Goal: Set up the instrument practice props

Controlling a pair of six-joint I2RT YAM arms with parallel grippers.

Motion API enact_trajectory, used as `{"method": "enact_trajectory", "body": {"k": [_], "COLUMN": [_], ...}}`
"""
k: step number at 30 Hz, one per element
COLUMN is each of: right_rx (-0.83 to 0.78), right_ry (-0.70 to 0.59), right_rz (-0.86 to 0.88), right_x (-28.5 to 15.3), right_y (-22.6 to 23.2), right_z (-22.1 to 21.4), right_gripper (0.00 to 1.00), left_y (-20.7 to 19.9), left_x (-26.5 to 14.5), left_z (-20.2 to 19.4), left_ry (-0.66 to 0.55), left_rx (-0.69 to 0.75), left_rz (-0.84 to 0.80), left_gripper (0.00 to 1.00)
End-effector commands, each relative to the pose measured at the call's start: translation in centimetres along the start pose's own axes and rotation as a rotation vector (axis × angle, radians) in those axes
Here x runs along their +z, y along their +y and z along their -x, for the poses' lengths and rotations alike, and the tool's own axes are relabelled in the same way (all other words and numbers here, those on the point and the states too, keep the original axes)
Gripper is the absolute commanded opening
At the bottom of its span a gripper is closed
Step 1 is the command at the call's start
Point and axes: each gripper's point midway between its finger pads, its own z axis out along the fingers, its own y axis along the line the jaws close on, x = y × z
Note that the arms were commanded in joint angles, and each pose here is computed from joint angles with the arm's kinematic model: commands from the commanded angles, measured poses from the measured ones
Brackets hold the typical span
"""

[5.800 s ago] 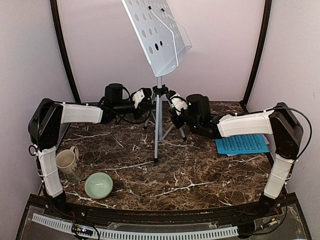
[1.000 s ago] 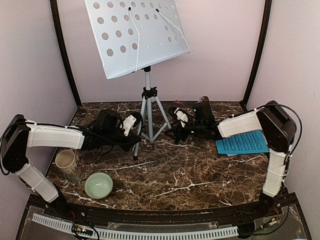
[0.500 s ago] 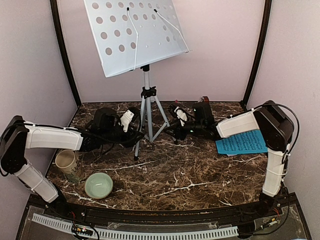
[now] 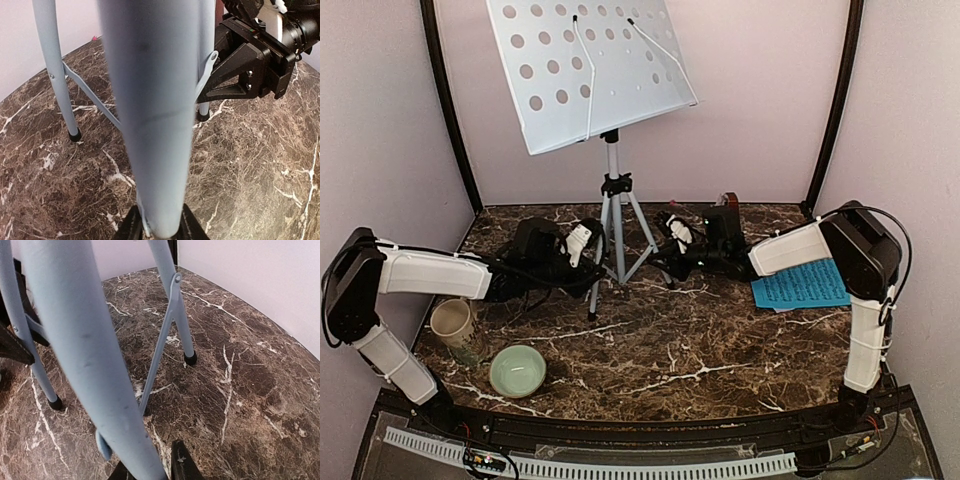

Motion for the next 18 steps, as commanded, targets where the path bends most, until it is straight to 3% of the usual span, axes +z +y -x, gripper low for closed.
{"method": "enact_trajectory", "body": {"k": [1, 7, 10, 18], "right_rx": [-0.004, 0.009, 0.015, 0.028], "right_ry": [-0.032, -0.025, -0.015, 0.047], "right_rz": [0.009, -0.007, -0.023, -0.057], "right_x": [-0.8, -1.6, -2.2, -3.1], "right_y": [0.8, 1.1, 1.2, 2.2], "right_z": [0.8, 0.8, 0.9, 0.0], "right_gripper": [0.17, 0.01, 0.0, 0.0], "left_y": [0.1, 0.4, 0.7, 1.9], "left_x": [-0.8, -1.5, -2.0, -3.2], "left_z": [0.0, -0.9, -1.0, -2.8], "left_ry": [0.031, 0.076, 0.087, 0.149], "left_rx": [0.009, 0.025, 0.032, 0.039], "left_rz": [0.003, 0.013, 0.028, 0.063], "left_gripper": [0.2, 0.06, 0.0, 0.0]}}
